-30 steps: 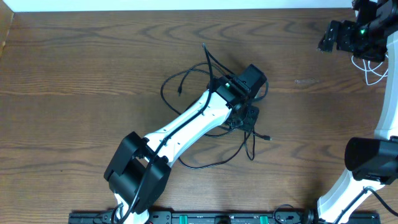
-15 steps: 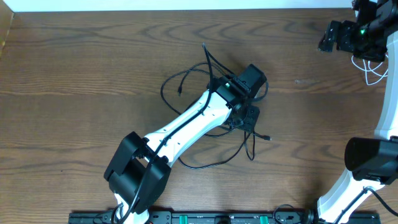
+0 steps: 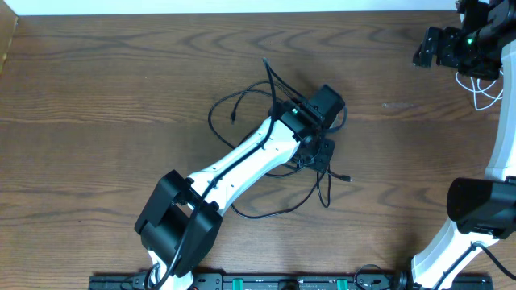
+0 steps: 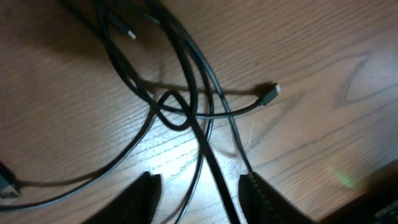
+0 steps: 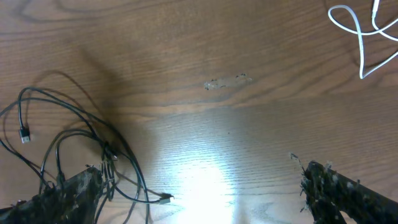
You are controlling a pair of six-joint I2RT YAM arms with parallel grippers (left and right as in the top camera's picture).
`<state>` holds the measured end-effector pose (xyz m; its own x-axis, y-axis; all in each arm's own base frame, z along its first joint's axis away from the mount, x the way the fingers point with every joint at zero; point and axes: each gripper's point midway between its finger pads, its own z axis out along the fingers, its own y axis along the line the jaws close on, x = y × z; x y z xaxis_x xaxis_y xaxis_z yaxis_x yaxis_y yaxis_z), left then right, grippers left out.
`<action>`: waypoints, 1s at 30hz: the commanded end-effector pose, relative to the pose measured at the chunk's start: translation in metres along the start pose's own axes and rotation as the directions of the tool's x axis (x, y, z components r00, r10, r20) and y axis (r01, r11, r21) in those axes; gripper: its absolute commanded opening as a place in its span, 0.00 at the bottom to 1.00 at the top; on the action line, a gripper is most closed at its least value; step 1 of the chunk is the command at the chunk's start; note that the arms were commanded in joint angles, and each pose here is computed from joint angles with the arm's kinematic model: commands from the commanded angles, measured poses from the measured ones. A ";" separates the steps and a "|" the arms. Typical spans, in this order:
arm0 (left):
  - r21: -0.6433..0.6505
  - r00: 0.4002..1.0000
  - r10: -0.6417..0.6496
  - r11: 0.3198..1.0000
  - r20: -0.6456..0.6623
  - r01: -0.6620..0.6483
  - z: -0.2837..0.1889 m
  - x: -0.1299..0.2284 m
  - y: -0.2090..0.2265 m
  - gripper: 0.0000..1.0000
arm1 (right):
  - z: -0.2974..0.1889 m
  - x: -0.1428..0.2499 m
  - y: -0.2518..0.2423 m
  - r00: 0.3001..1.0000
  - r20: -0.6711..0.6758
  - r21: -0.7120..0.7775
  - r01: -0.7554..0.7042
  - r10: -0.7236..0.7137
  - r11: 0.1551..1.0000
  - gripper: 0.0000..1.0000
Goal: Untangle cables
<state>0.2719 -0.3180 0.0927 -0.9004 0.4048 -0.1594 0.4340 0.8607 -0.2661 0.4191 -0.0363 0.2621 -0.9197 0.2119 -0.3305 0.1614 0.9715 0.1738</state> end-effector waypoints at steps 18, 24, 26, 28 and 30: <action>-0.005 0.833 -0.036 0.999 0.552 0.046 -0.217 -0.044 0.036 0.07 | 0.003 0.010 0.070 0.989 -0.011 -0.240 0.143 -0.150 0.960 0.99; 0.029 0.671 -0.052 0.999 0.740 0.045 -0.309 -0.020 0.042 0.07 | -0.004 0.014 0.151 0.957 0.075 -0.429 0.285 -0.280 0.857 0.99; 0.032 0.598 -0.066 0.997 0.799 0.067 -0.337 -0.016 0.051 0.07 | -0.004 0.016 0.168 0.943 0.100 -0.436 0.327 -0.316 0.838 0.99; 0.033 0.514 -0.076 0.995 0.854 0.093 -0.365 -0.014 0.063 0.07 | -0.003 0.020 0.177 0.935 0.105 -0.435 0.348 -0.337 0.830 0.99; 0.037 0.421 -0.082 0.993 0.903 0.114 -0.395 -0.011 0.073 0.07 | -0.001 0.025 0.186 0.928 0.099 -0.437 0.364 -0.359 0.822 0.99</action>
<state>0.3025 -0.1678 0.4149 -0.5062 -0.1064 -0.8558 0.3646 0.8729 -0.3242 0.4296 0.1346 0.2915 -0.8788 -0.1004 -0.4665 -0.3194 0.8500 0.4189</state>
